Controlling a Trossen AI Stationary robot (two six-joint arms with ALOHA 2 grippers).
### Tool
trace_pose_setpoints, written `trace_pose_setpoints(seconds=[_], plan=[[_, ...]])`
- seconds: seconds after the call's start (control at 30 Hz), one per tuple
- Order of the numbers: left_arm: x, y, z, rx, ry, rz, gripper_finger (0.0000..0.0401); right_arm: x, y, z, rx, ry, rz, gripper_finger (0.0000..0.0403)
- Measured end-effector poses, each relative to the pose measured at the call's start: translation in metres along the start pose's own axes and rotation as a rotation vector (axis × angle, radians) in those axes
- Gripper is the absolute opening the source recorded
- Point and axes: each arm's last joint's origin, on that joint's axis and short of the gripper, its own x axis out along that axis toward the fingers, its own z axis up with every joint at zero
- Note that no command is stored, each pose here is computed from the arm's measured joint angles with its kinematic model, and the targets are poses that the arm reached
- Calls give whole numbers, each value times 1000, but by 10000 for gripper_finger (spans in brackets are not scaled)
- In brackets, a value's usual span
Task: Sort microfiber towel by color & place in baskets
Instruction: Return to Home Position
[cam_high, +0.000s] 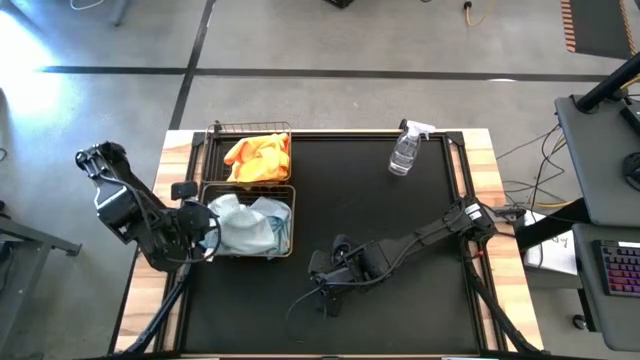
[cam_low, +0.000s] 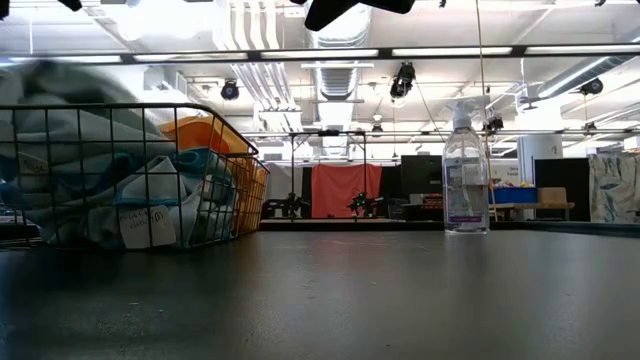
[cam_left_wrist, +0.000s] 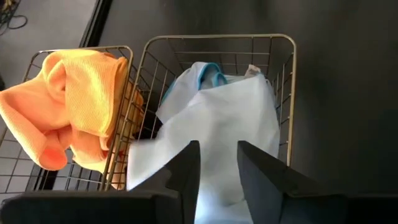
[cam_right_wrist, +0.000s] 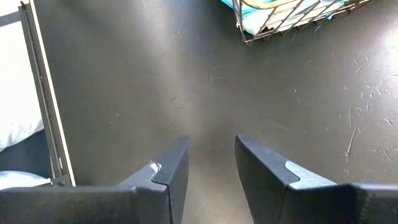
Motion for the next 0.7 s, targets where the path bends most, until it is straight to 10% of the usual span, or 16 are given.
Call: trace_pose_setpoints(seconds=[0.7], plan=[[0,-9,3,-36,32,-98,108,0,1,-1,16,1,2,123]])
